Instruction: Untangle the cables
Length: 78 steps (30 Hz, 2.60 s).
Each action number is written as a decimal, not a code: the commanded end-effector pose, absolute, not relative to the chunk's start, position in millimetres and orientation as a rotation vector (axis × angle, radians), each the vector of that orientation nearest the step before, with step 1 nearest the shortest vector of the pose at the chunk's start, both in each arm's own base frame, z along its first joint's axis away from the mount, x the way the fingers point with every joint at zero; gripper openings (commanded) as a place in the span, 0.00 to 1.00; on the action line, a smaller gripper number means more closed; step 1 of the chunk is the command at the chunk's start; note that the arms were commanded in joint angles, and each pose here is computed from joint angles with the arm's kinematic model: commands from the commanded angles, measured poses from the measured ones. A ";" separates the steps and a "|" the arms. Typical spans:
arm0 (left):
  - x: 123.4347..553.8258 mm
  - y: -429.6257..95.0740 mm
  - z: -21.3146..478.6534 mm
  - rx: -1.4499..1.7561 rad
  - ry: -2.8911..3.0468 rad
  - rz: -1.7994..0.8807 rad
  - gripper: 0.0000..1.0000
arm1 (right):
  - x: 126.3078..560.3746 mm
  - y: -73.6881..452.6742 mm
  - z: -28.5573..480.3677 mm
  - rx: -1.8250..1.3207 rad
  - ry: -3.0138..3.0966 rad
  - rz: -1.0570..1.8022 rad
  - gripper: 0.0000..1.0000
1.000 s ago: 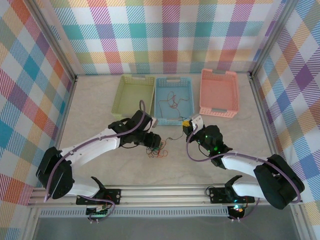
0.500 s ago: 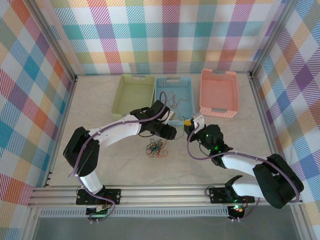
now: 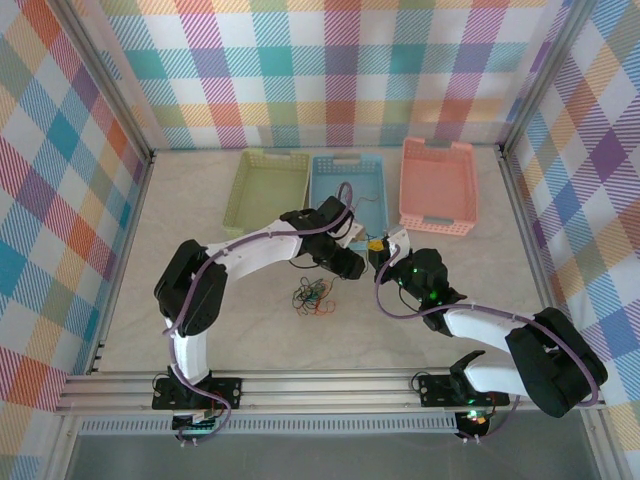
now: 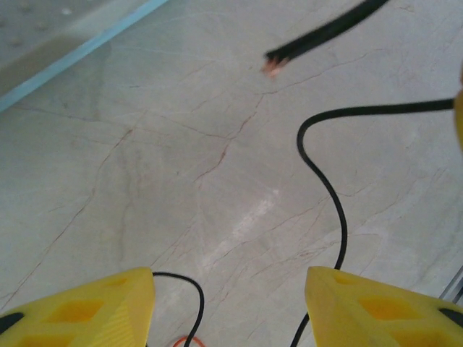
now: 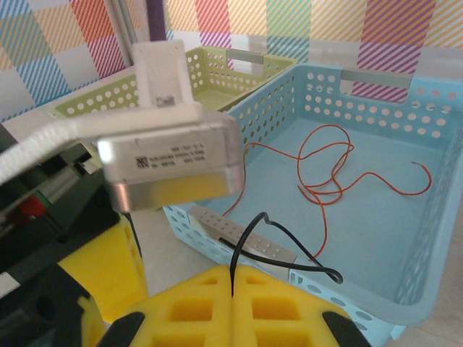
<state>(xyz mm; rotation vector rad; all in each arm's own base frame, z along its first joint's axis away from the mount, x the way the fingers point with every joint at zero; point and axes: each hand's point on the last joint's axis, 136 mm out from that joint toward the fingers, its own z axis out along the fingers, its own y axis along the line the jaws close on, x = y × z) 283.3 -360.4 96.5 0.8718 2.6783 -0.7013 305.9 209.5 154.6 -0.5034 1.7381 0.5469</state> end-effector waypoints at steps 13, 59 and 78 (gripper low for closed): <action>244.5 -379.7 103.0 1.111 2.632 -0.903 0.54 | 309.5 204.1 167.4 -0.455 1.700 0.560 0.00; 219.1 -384.8 88.7 1.195 2.718 -0.994 0.35 | 307.5 128.6 207.1 -0.065 1.618 0.512 0.00; 215.2 -373.9 85.3 1.199 2.743 -0.939 0.18 | 303.7 91.1 234.5 0.046 1.553 0.430 0.00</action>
